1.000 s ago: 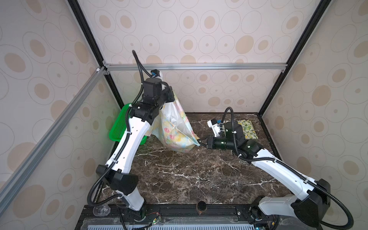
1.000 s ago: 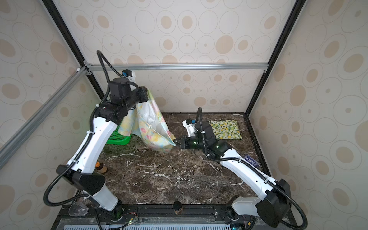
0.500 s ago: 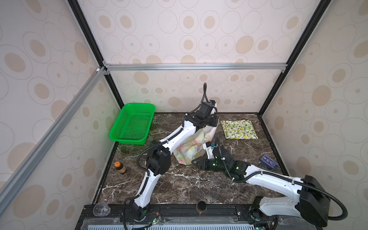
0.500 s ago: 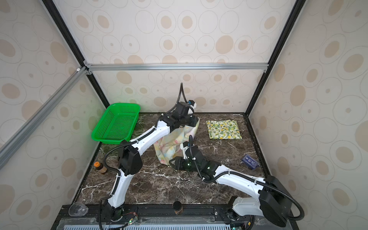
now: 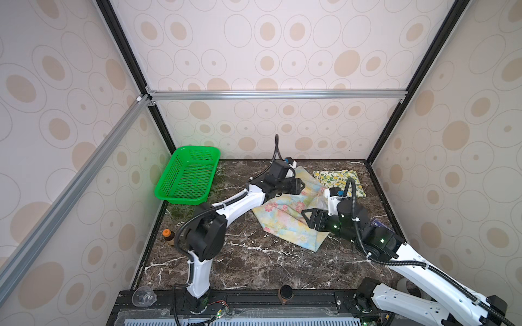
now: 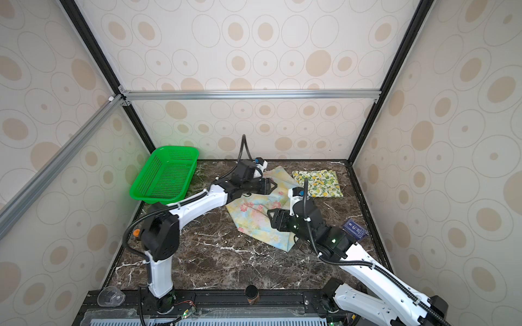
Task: Fold and stack the skirts
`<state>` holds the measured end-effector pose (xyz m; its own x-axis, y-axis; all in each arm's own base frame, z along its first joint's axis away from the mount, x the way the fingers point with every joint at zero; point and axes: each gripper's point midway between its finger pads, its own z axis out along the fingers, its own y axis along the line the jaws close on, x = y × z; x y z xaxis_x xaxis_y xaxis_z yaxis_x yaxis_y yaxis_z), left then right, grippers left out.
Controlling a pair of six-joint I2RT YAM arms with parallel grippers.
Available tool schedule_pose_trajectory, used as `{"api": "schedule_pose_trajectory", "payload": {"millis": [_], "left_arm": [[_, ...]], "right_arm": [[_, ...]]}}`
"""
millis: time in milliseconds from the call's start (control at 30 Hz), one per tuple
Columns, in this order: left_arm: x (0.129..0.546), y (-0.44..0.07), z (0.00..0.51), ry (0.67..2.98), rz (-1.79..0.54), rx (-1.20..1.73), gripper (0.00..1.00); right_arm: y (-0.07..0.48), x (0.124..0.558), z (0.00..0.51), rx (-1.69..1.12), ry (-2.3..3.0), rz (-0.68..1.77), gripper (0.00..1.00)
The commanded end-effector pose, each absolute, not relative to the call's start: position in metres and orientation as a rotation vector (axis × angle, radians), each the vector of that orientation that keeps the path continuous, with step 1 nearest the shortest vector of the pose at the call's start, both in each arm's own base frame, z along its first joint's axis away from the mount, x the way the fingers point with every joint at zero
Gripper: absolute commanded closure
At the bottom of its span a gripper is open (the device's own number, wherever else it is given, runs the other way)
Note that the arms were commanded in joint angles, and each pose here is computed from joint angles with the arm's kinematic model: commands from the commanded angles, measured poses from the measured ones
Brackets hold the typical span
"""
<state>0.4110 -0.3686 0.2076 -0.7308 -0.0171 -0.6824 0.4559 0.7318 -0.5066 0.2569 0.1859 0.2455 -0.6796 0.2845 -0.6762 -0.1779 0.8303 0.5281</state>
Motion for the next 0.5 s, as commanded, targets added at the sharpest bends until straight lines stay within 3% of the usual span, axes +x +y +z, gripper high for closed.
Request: {"api": "schedule_pose_trajectory", "payload": {"millis": [0, 200, 467], "left_arm": [[0.402, -0.329, 0.190, 2.295, -0.831, 0.195, 0.50], [0.380, -0.286, 0.103, 2.443, -0.738, 0.004, 0.58], [0.380, -0.269, 0.046, 2.531, -0.670, -0.064, 0.60]], "right_arm": [[0.162, 0.272, 0.206, 0.099, 2.308, 0.623, 0.32], [0.147, 0.307, 0.162, 0.209, 2.393, 0.618, 0.38], [0.132, 0.318, 0.145, 0.252, 2.426, 0.537, 0.40]]}}
